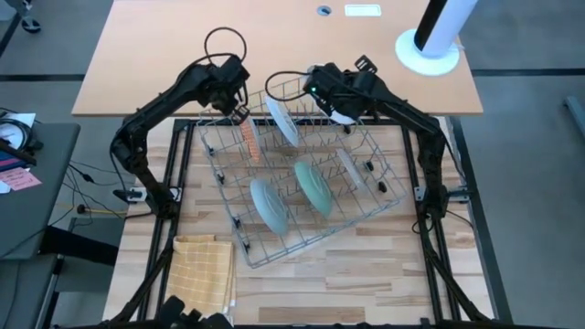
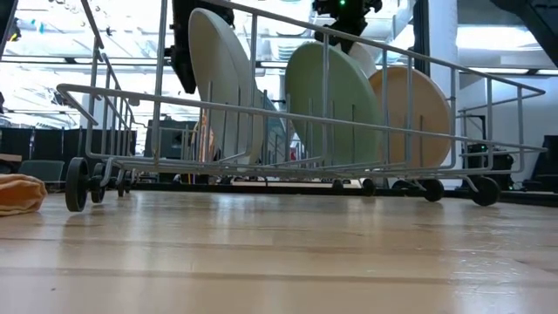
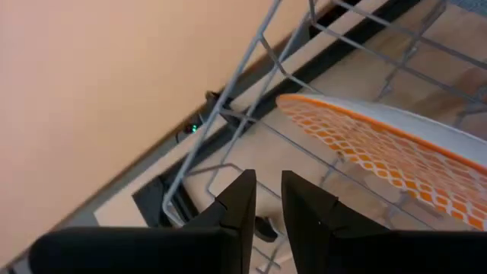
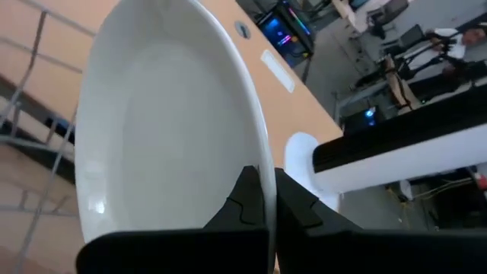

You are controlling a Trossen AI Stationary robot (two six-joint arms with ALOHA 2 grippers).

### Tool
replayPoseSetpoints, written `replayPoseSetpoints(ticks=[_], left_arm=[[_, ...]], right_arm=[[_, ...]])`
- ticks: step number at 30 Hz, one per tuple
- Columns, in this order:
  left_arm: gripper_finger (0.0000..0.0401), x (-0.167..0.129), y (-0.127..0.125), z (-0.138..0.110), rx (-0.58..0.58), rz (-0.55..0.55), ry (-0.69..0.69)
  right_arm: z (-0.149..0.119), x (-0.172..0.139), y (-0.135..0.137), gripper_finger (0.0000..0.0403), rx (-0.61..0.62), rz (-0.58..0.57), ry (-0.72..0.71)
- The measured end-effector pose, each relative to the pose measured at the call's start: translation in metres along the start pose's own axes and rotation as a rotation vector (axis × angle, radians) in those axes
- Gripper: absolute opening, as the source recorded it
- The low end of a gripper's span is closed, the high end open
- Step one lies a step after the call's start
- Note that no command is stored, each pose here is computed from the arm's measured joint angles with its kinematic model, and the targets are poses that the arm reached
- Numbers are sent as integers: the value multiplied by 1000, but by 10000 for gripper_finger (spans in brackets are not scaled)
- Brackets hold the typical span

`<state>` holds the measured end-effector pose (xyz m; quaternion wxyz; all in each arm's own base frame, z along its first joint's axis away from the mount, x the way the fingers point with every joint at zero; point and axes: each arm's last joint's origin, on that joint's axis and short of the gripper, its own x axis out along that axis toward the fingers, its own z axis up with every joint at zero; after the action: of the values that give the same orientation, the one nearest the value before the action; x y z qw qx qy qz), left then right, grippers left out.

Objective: Sort dishes
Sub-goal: Put the white plate in the dish rack

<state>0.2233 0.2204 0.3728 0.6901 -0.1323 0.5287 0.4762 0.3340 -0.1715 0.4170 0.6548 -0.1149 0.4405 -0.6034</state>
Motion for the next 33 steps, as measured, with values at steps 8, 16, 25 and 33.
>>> replayPoseSetpoints(ticks=[8, 16, 25, 33], left_arm=[[59, 21, -12, -12, -7, -107, 106], [58, 46, -28, -32, 25, -281, 266], [37, 49, -41, -50, 110, -310, 391], [10, 38, -46, -53, 98, -321, 358]], right_arm=[[-1, 5, -4, 1, 11, -24, 17], [-3, 7, 4, 1, 22, 12, 38], [-4, 11, 4, 1, 18, 1, 55], [-4, 16, 17, 2, -14, 11, 74]])
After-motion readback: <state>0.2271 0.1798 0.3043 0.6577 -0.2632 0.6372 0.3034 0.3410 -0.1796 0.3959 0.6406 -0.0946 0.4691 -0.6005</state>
